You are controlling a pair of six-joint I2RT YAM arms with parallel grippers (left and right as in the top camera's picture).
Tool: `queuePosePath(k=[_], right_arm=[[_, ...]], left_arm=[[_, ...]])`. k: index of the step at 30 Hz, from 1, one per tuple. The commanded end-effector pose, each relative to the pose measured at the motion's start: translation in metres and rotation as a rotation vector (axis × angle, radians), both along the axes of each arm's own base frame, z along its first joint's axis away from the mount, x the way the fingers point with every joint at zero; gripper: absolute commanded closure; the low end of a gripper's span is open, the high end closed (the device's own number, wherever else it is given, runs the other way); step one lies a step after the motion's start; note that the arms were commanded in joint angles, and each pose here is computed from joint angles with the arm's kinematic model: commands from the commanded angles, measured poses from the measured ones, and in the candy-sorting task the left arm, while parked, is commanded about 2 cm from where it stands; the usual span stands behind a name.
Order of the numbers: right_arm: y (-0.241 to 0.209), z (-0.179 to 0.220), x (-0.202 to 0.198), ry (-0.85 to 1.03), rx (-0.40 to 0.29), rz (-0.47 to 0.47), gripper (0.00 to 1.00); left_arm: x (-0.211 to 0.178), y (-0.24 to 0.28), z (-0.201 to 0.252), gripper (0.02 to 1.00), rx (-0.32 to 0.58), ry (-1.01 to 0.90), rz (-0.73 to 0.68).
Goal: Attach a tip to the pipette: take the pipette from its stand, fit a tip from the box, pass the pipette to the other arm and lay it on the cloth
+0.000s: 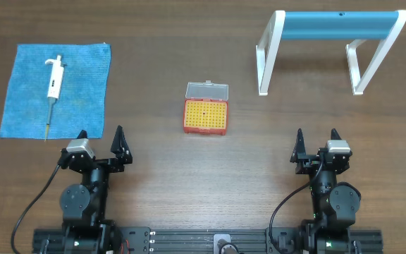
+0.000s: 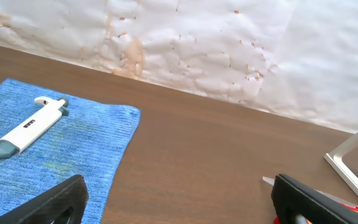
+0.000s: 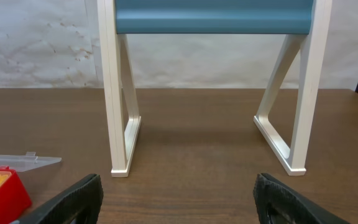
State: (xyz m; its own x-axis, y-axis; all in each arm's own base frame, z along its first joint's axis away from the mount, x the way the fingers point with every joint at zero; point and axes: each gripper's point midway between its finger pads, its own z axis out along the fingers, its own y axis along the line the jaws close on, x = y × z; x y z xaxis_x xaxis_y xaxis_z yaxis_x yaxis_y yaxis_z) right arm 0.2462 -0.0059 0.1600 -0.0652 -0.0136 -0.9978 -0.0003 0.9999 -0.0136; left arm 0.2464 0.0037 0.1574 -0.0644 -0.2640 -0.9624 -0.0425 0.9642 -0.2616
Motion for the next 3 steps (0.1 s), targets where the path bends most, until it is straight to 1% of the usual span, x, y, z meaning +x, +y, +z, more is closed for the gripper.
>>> queuePosePath(k=[1, 3], right_arm=[[-0.0019, -0.0012, -0.0003, -0.001, -0.008, -0.012, 0.207], [-0.0019, -0.0012, -0.0003, -0.001, -0.008, -0.012, 0.207]], left_arm=[[-0.0004, 0.0016, -0.0005, 0.066, -0.004, 0.0, 0.01], [-0.0004, 0.0016, -0.0005, 0.066, -0.004, 0.0, 0.01]])
